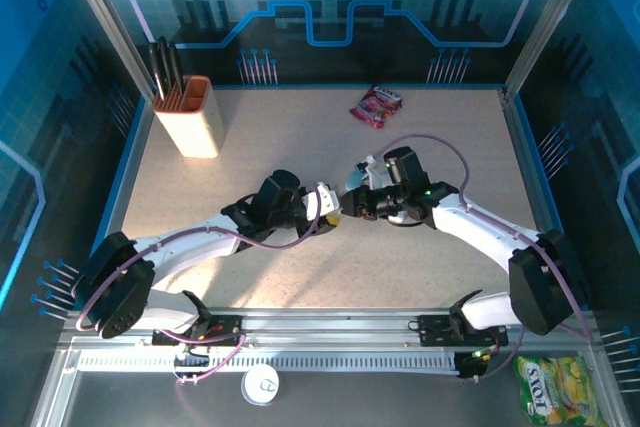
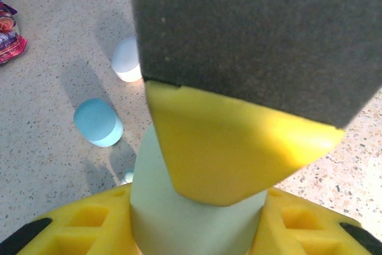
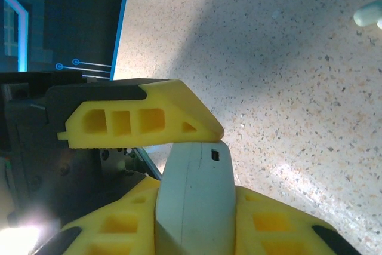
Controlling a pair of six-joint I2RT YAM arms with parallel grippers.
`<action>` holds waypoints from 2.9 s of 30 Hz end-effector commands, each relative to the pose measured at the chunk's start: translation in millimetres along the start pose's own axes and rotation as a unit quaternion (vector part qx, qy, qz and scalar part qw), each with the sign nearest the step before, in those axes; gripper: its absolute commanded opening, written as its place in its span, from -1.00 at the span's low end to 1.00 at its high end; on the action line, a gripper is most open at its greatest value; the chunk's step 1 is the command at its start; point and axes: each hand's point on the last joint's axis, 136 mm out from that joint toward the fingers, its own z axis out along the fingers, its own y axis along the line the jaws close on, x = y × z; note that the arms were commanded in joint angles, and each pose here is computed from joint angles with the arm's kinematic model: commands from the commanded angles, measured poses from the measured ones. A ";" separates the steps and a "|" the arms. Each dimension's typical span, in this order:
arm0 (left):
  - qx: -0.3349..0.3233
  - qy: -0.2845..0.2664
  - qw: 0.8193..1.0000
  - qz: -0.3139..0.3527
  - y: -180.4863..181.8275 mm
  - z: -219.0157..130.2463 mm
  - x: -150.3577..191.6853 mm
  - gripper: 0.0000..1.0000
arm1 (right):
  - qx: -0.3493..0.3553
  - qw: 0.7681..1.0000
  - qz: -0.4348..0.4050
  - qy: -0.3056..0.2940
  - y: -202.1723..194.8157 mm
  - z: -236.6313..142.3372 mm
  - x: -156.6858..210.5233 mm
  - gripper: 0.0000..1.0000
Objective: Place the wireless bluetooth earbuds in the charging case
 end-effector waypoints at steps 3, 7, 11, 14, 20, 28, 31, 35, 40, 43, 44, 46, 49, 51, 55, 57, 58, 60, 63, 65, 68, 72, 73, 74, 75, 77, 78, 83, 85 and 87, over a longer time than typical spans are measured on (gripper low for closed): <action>-0.018 -0.031 0.999 -0.013 2.0 -2.9 -8.9 -0.01 | -0.020 0.999 -0.003 -0.029 10.6 -13.6 -8.6 -0.60; -0.033 -0.073 0.997 -0.024 2.6 -10.6 -15.3 0.37 | -0.047 0.998 0.008 -0.050 16.9 -28.2 -14.2 -0.65; -0.030 -0.165 0.982 -0.087 9.8 -30.2 -29.3 0.75 | -0.098 0.993 0.016 -0.065 30.7 -44.6 -16.7 -0.68; -0.026 -0.232 0.965 -0.119 16.6 -47.1 -39.4 0.80 | -0.134 0.988 0.030 -0.070 41.8 -56.3 -16.6 -0.69; 0.001 -0.292 0.949 -0.120 10.1 -59.1 -58.4 0.81 | -0.211 0.971 0.086 -0.071 61.6 -73.4 -22.2 -0.74; 0.038 -0.350 0.925 -0.140 8.2 -64.3 -80.1 0.65 | -0.240 0.963 0.090 -0.079 73.7 -84.3 -22.5 -0.77; 0.050 -0.361 0.920 -0.145 6.1 -63.8 -82.4 0.65 | -0.235 0.964 0.091 -0.081 72.3 -85.7 -22.0 -0.77; 0.054 -0.380 0.914 -0.129 1.5 -65.4 -82.6 0.63 | -0.247 0.961 0.097 -0.079 76.0 -87.7 -22.0 -0.78; 0.070 -0.382 0.916 -0.098 -5.1 -63.8 -87.0 0.53 | -0.273 0.953 0.109 -0.072 80.3 -89.0 -24.1 -0.80; 0.068 -0.388 0.916 -0.071 -8.0 -65.2 -92.2 0.48 | -0.305 0.942 0.126 -0.066 84.7 -90.5 -27.7 -0.82; 0.063 -0.390 0.917 -0.063 -7.0 -64.9 -93.0 0.46 | -0.314 0.938 0.134 -0.064 84.7 -89.9 -28.9 -0.82; 0.053 -0.389 0.918 -0.050 -4.9 -62.3 -92.4 0.43 | -0.329 0.931 0.142 -0.064 84.5 -89.0 -31.4 -0.83; 0.047 -0.387 0.920 -0.039 -1.0 -55.1 -94.0 0.39 | -0.342 0.926 0.150 -0.061 82.9 -85.1 -33.1 -0.84; 0.046 -0.387 0.920 -0.041 3.1 -51.3 -95.9 0.38 | -0.348 0.924 0.147 -0.060 83.0 -83.8 -33.3 -0.84; 0.049 -0.389 0.918 -0.054 9.9 -47.7 -101.2 0.36 | -0.347 0.925 0.143 -0.059 81.1 -81.7 -31.4 -0.86; 0.051 -0.390 0.917 -0.059 12.0 -46.8 -103.0 0.36 | -0.344 0.926 0.141 -0.058 80.0 -80.6 -30.5 -0.86; 0.052 -0.391 0.917 -0.059 12.1 -47.1 -104.1 0.36 | -0.343 0.927 0.142 -0.057 79.3 -80.0 -30.3 -0.86; 0.055 -0.394 0.915 -0.058 12.2 -48.3 -107.2 0.33 | -0.340 0.927 0.146 -0.056 77.3 -78.3 -29.6 -0.87; 0.060 -0.399 0.913 -0.057 11.9 -50.3 -112.1 0.21 | -0.342 0.927 0.147 -0.055 77.6 -78.0 -29.9 -0.87; 0.068 -0.401 0.912 -0.055 10.3 -50.8 -114.2 0.11 | -0.344 0.926 0.147 -0.056 78.2 -78.3 -31.2 -0.88; 0.075 -0.399 0.912 -0.055 9.3 -49.2 -114.4 0.08 | -0.348 0.924 0.147 -0.055 80.2 -78.6 -31.7 -0.88; 0.082 -0.398 0.912 -0.057 7.5 -48.5 -114.4 0.06 | -0.346 0.925 0.146 -0.051 80.0 -75.9 -29.6 -0.87; 0.084 -0.399 0.911 -0.058 7.6 -49.0 -115.1 0.04 | -0.345 0.925 0.147 -0.051 79.3 -75.5 -29.6 -0.87; 0.086 -0.399 0.911 -0.059 7.2 -49.2 -115.6 -0.01 | -0.345 0.926 0.148 -0.050 79.3 -74.9 -29.2 -0.87; 0.088 -0.399 0.911 -0.059 7.0 -49.5 -116.4 -0.07 | -0.344 0.926 0.148 -0.050 78.3 -74.2 -28.6 -0.88; 0.092 -0.400 0.910 -0.060 6.2 -50.0 -117.6 -0.08 | -0.342 0.927 0.149 -0.050 77.0 -73.1 -28.7 -0.88; 0.094 -0.401 0.909 -0.061 6.2 -50.4 -118.4 -0.07 | -0.341 0.927 0.149 -0.049 76.8 -72.7 -28.8 -0.87; 0.100 -0.402 0.908 -0.064 4.9 -51.1 -120.3 -0.02 | -0.339 0.928 0.148 -0.050 76.1 -72.0 -28.9 -0.87; 0.102 -0.402 0.908 -0.065 5.0 -51.3 -120.6 0.00 | -0.338 0.928 0.148 -0.050 75.5 -71.6 -28.7 -0.87; 0.104 -0.401 0.908 -0.065 4.5 -50.8 -120.2 0.00 | -0.338 0.928 0.148 -0.049 75.3 -71.3 -28.8 -0.87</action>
